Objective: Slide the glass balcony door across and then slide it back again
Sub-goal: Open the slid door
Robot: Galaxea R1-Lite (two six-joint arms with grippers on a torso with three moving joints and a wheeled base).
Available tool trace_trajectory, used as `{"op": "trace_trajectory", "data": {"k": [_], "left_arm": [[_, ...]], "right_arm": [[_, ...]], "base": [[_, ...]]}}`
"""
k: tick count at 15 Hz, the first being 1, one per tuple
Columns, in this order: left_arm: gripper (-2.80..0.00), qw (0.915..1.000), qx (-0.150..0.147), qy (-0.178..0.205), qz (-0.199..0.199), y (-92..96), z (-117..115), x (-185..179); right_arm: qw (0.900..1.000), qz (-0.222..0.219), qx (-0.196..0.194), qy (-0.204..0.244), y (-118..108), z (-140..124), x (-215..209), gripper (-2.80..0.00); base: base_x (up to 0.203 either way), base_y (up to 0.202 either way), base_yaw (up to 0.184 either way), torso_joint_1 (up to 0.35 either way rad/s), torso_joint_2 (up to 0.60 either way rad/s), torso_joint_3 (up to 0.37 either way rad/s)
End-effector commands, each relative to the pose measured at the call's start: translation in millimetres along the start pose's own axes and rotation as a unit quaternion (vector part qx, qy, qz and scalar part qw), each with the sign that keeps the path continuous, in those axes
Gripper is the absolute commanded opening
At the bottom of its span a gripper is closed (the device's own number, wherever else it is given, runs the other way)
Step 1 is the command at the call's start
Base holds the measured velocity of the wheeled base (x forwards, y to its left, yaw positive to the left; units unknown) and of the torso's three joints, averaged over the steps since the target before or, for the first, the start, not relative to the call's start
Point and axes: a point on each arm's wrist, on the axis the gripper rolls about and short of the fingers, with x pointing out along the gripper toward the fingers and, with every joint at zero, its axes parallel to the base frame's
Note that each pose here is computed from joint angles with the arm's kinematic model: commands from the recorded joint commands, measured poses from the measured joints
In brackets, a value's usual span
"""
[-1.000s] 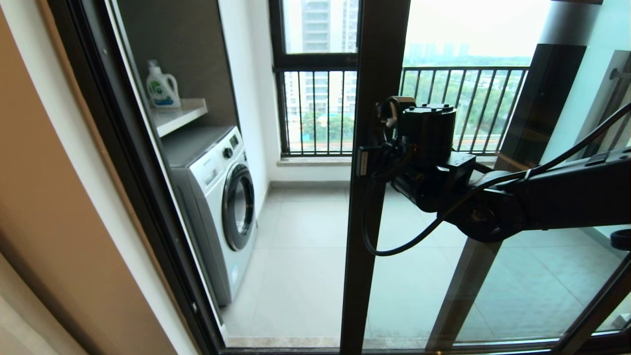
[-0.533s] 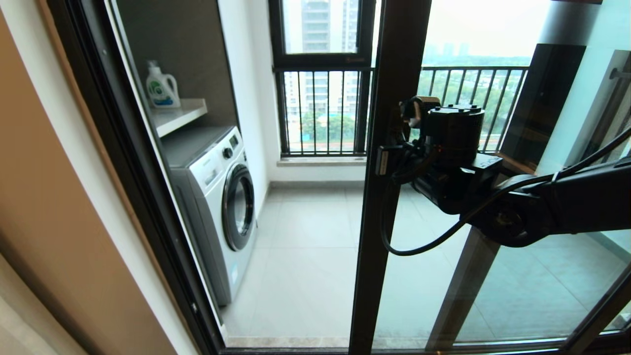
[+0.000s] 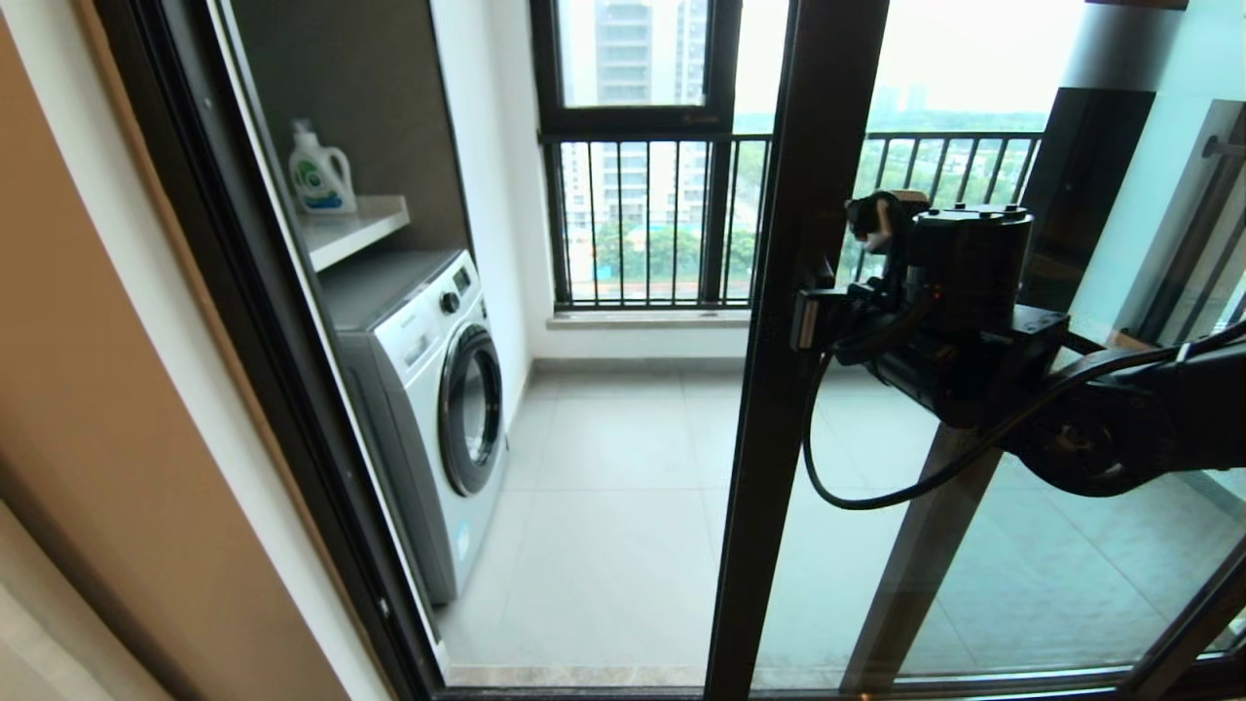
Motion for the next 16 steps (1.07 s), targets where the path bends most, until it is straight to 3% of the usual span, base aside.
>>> {"op": "trace_trajectory", "data": {"k": [1,9,13,16], "left_arm": [[-2.8,1.0,0.0,0.001,0.0,0.0,0,0],[-2.8,1.0,0.0,0.001,0.0,0.0,0,0],[-2.8,1.0,0.0,0.001,0.0,0.0,0,0],[-2.8,1.0,0.0,0.001,0.0,0.0,0,0]], "right_arm": [[1.0,-0.007,0.003,-0.004,-9,4,-5,-2.8],[1.0,-0.011,0.0,0.016,-40,-3,-32,-2.8],[1.0,-0.019,0.007,-0.003,-50,-1,-36,-2.8],[0.999,0.036,0.005,-0.007,-40,3,-52,-2.8]], "base": [[0.0,0.0,0.0,0.0,0.0,0.0],[0.0,0.0,0.0,0.0,0.0,0.0],[0.0,0.0,0.0,0.0,0.0,0.0],[0.0,0.0,0.0,0.0,0.0,0.0]]}}
